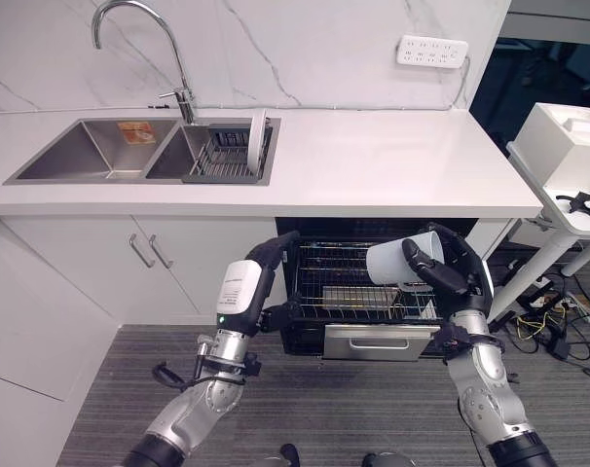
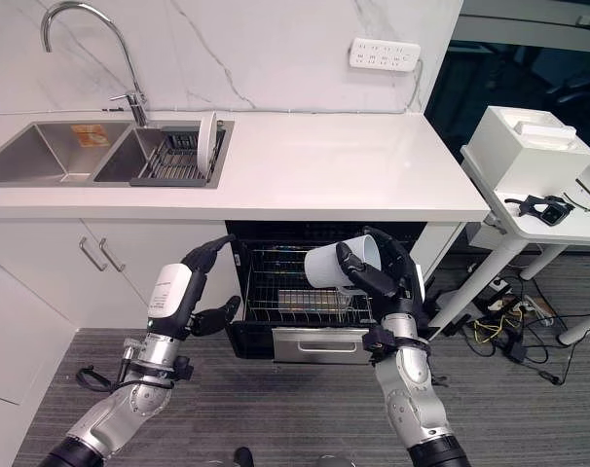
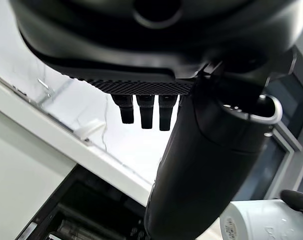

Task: Place the dishes in the dishwasher.

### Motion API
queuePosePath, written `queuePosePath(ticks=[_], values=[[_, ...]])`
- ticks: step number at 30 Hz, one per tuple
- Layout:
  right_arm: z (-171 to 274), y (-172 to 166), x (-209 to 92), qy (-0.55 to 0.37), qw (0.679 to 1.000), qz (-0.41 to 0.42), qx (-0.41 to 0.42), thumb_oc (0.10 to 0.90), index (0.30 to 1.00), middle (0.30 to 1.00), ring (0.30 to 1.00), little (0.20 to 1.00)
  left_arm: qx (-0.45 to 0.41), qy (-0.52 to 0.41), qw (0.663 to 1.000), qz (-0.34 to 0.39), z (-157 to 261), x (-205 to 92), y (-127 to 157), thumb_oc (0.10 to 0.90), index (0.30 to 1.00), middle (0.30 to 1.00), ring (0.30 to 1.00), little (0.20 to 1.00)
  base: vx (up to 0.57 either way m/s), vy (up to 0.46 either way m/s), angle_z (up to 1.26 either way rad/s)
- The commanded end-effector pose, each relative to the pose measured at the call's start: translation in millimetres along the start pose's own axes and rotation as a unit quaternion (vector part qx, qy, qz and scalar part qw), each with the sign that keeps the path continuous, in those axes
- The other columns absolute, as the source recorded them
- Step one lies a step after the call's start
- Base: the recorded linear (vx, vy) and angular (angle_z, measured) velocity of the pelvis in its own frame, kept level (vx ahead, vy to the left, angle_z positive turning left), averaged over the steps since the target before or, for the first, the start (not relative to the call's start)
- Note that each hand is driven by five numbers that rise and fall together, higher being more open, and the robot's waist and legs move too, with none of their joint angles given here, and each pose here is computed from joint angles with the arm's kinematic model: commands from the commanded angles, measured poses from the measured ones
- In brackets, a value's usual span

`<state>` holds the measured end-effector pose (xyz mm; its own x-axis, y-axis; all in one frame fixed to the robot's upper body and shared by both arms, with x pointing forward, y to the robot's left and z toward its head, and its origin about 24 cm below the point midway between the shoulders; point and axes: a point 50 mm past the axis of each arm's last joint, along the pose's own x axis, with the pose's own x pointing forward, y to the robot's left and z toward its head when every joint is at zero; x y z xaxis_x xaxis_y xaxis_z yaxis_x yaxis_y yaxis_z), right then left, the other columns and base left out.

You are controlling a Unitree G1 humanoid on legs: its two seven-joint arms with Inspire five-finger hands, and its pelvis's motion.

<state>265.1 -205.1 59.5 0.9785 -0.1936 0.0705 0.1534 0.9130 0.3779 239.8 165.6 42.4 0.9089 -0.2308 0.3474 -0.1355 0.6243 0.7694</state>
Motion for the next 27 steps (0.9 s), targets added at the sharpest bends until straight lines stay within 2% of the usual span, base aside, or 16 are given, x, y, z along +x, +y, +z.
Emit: queuePosePath(ticks=[1,9,16,27], values=[[55.0,19.0,24.8,-0.132,0.99,0.054,-0.018,0.4,0.3,0.3,0.3,0.3,-0.004,-0.104,0.993,0.053,24.4,24.9,29.6,0.8,0.9,0.9,0.9,0.9,0.05,-0.018,-0.01],[66.8,-6.6,47.1,-0.12,0.99,0.018,-0.066,0.4,0.3,0.3,0.3,0.3,0.053,-0.159,0.986,-0.004,27.4,40.0,35.1,0.8,0.9,0.9,0.9,0.9,0.02,-0.019,0.03],[92.0,2.3,74.2,-0.135,0.983,0.026,-0.119,0.4,0.3,0.3,0.3,0.3,0.065,-0.183,0.981,-0.011,35.4,57.4,40.2,0.8,0.9,0.9,0.9,0.9,-0.03,0.025,0.01],[130.9,-0.3,94.8,-0.168,0.97,0.013,-0.174,0.4,0.3,0.3,0.3,0.3,0.078,-0.202,0.976,-0.018,40.0,67.5,44.2,0.8,0.9,0.9,0.9,0.9,-0.03,0.032,-0.01]])
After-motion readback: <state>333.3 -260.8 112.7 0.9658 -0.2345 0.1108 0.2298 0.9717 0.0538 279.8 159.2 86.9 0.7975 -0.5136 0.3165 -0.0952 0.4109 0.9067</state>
